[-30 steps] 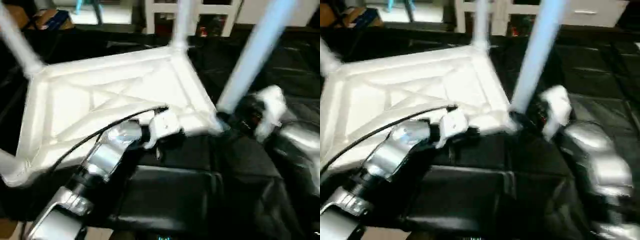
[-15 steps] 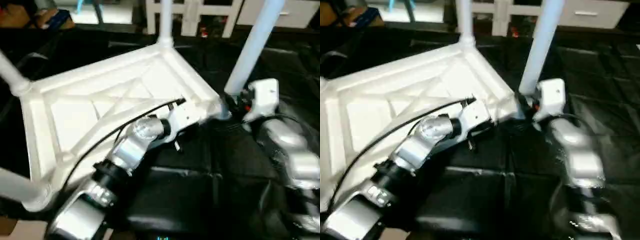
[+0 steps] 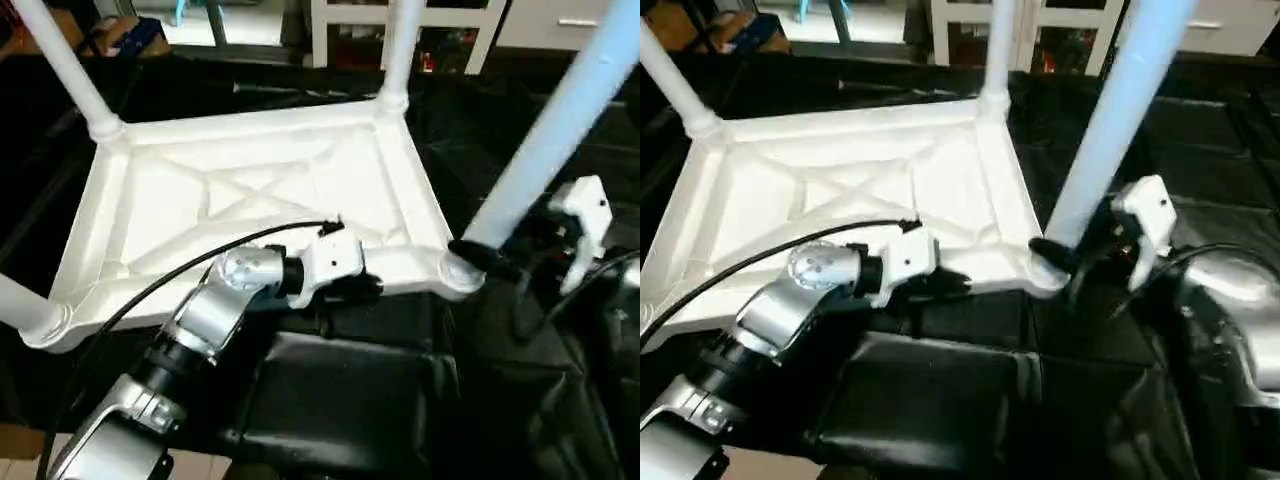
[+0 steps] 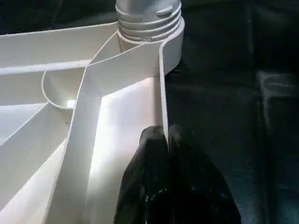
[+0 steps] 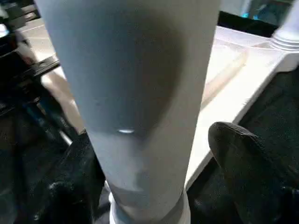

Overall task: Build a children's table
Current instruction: Rotate leg to tighten

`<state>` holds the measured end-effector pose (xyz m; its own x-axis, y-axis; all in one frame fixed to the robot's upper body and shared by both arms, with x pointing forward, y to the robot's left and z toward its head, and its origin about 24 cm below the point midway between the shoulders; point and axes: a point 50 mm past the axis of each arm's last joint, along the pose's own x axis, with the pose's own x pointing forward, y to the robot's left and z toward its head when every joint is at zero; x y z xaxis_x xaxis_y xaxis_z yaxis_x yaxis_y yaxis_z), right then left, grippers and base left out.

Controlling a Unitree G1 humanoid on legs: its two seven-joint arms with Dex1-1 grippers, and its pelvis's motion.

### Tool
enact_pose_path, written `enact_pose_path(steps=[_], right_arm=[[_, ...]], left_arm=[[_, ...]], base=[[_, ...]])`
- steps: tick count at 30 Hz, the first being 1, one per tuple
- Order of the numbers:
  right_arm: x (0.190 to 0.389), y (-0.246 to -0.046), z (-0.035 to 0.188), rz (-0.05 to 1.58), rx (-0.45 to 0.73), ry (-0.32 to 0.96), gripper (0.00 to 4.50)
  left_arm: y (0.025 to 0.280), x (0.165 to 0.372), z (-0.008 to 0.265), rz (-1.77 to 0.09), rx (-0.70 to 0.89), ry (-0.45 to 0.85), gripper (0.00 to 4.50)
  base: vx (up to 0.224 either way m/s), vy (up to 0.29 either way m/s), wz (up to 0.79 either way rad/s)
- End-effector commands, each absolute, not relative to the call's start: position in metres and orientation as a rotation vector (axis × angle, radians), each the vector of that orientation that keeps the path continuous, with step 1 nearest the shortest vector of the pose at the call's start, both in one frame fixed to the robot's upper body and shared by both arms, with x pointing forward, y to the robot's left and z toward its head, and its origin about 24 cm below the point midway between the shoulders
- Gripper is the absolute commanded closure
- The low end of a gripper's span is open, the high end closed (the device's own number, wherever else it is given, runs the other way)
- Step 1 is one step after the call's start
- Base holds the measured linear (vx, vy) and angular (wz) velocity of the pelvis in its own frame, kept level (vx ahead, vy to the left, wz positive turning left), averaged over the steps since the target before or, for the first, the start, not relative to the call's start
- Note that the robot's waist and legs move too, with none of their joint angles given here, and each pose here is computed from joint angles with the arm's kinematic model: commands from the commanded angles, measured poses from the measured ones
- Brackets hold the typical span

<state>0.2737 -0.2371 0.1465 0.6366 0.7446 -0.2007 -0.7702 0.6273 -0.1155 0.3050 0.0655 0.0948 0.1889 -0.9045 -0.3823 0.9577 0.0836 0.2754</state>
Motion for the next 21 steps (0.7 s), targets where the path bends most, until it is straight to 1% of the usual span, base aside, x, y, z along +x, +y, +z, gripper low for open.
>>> enact_pose_path(steps=[1,3,4,7,9,12,15,19,20,21], right_arm=[[0.271,-0.244,0.143,0.866,-0.23,0.169,1.01],[0.27,-0.245,0.141,0.872,-0.238,0.179,1.01],[0.27,-0.245,0.139,0.882,-0.244,0.192,1.26],[0.269,-0.246,0.135,0.893,-0.246,0.213,1.39],[0.269,-0.246,0.135,0.897,-0.234,0.212,1.63],[0.269,-0.245,0.135,0.904,-0.216,0.211,1.82],[0.27,-0.246,0.134,0.886,-0.209,0.212,2.12],[0.275,-0.245,0.127,0.815,-0.19,0.231,2.45],[0.282,-0.243,0.118,0.721,-0.178,0.265,2.51],[0.283,-0.243,0.116,0.696,-0.176,0.274,2.54]], left_arm=[[0.066,0.297,0.085,-1.459,0.487,0.164,4.5],[0.066,0.297,0.085,-1.459,0.487,0.164,4.5],[0.066,0.296,0.085,-1.459,0.487,0.163,4.5],[0.066,0.296,0.086,-1.459,0.49,0.163,4.5],[0.066,0.296,0.086,-1.458,0.492,0.163,4.5],[0.066,0.296,0.086,-1.458,0.495,0.164,4.5],[0.067,0.297,0.086,-1.451,0.501,0.167,4.5],[0.066,0.297,0.085,-1.442,0.509,0.168,4.5],[0.063,0.299,0.086,-1.409,0.517,0.167,4.5],[0.062,0.299,0.087,-1.4,0.519,0.167,4.5]], base=[[0.0,0.0,0.0],[0.0,0.0,0.0],[0.0,0.0,0.0],[0.0,0.0,0.0],[0.0,0.0,0.0],[0.0,0.0,0.0],[0.0,0.0,0.0],[0.0,0.0,0.0],[0.0,0.0,0.0],[0.0,0.0,0.0]])
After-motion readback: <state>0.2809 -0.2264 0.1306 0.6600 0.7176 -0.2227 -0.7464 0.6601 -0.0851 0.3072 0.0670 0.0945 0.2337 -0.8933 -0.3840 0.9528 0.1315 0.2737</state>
